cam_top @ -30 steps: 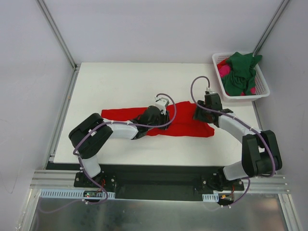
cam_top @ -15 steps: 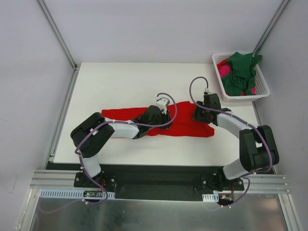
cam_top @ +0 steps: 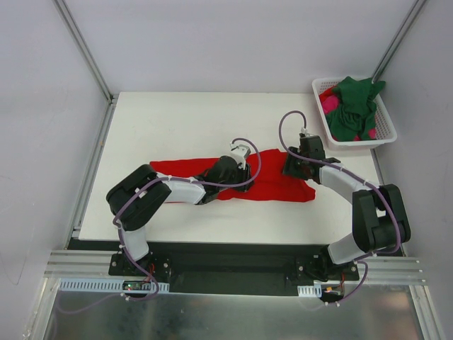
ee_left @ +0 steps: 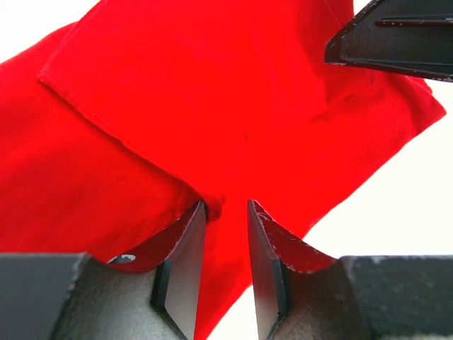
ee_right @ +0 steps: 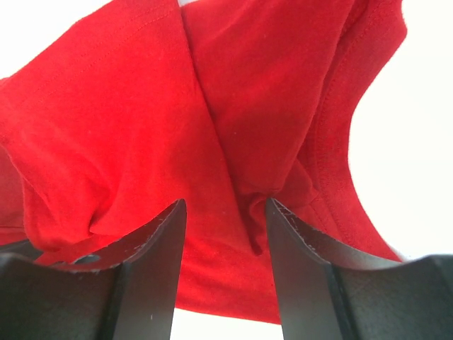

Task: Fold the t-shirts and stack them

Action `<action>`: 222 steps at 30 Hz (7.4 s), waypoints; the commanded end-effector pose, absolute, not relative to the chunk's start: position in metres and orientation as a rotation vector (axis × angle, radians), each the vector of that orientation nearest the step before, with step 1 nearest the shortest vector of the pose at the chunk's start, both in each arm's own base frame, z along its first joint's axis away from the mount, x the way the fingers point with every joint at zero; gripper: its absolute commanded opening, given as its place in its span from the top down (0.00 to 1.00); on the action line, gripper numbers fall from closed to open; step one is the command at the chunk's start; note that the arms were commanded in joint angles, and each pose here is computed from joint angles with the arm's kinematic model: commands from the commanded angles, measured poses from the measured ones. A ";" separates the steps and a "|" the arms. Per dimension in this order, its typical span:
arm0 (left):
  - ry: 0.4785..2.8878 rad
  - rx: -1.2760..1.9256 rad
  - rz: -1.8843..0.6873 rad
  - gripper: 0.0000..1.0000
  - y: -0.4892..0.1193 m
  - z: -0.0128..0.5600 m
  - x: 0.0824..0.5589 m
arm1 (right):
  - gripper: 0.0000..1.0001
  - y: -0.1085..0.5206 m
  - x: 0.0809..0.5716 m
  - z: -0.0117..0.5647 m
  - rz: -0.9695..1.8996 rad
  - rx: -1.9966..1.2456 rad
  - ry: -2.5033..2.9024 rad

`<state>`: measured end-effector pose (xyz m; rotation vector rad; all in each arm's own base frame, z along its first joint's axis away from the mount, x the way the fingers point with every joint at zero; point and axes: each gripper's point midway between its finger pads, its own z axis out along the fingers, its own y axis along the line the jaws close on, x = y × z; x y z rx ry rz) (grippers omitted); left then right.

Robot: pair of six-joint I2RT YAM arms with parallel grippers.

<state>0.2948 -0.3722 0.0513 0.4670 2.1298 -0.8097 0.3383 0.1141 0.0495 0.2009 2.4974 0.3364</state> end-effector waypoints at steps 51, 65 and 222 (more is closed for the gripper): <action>2.137 0.402 -0.834 1.00 -0.351 0.052 0.288 | 0.99 0.089 0.332 0.059 0.182 0.252 2.502; 2.174 0.406 -0.843 1.00 -0.342 0.044 0.274 | 0.99 0.076 0.328 0.063 0.094 0.250 2.516; 2.514 0.031 0.123 0.97 -0.128 0.013 0.347 | 0.89 0.177 0.268 0.265 0.681 -0.289 1.991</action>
